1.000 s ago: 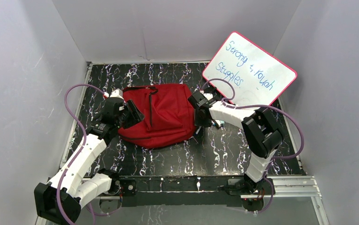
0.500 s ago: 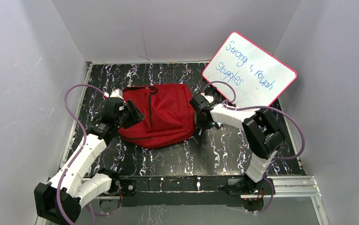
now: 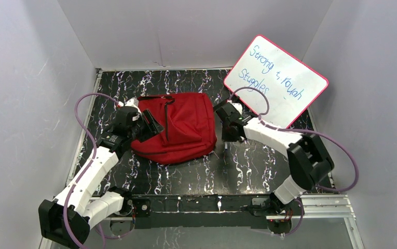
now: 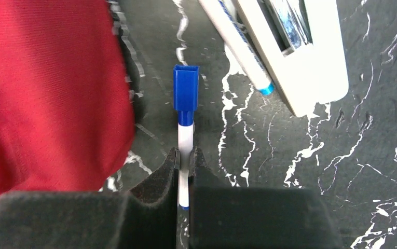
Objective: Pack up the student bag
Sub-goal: Pick up the stationery from the center of the board.
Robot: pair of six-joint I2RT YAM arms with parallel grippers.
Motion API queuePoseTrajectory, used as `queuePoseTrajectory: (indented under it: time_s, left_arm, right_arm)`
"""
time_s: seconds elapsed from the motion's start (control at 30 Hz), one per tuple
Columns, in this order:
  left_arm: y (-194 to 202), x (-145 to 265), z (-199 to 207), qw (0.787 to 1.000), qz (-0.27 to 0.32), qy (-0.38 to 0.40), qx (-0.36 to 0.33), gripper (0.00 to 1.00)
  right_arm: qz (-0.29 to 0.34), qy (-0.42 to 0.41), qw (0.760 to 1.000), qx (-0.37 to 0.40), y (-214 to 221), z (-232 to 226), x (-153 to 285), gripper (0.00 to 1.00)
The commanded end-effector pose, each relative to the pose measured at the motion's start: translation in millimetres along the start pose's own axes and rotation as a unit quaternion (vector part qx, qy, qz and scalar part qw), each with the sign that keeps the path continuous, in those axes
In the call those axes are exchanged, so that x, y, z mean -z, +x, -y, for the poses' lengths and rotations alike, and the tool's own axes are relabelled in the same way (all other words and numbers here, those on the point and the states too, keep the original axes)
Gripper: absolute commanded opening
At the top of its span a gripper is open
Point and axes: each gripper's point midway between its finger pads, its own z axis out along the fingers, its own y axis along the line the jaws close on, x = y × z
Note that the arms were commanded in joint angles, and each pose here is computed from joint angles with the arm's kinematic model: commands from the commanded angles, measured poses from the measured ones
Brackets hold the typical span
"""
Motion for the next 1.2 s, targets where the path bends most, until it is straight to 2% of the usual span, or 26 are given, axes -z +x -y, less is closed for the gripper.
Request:
queuePoseTrajectory:
  time_s: [0.0,0.2,0.37,0.8,1.17]
  left_arm:
    - [-25.9,15.0,44.8,0.996,0.028,0.078,0.028,0.53]
    - [-40.0,18.8,83.7,0.989,0.028,0.139,0.043,0.54]
    - [-36.9,13.6,113.3,0.983,0.013,0.179,0.046,0.54]
    - [-6.7,-13.1,172.0,0.977,-0.015,0.211,0.025,0.53]
    - [14.6,-27.2,180.3,0.979,-0.028,0.201,0.011,0.5]
  right_arm:
    - [0.076,-0.1,0.992,0.019,-42.2,-30.0,52.8,0.0]
    - [0.12,-0.273,0.953,0.053,-59.9,-82.7,111.5,0.0]
    - [0.131,-0.343,0.927,0.081,-66.7,-105.8,138.6,0.0]
    - [0.144,-0.395,0.902,0.099,-70.8,-120.9,163.1,0.0]
    - [0.149,-0.436,0.884,0.077,-79.1,-135.8,179.0,0.0]
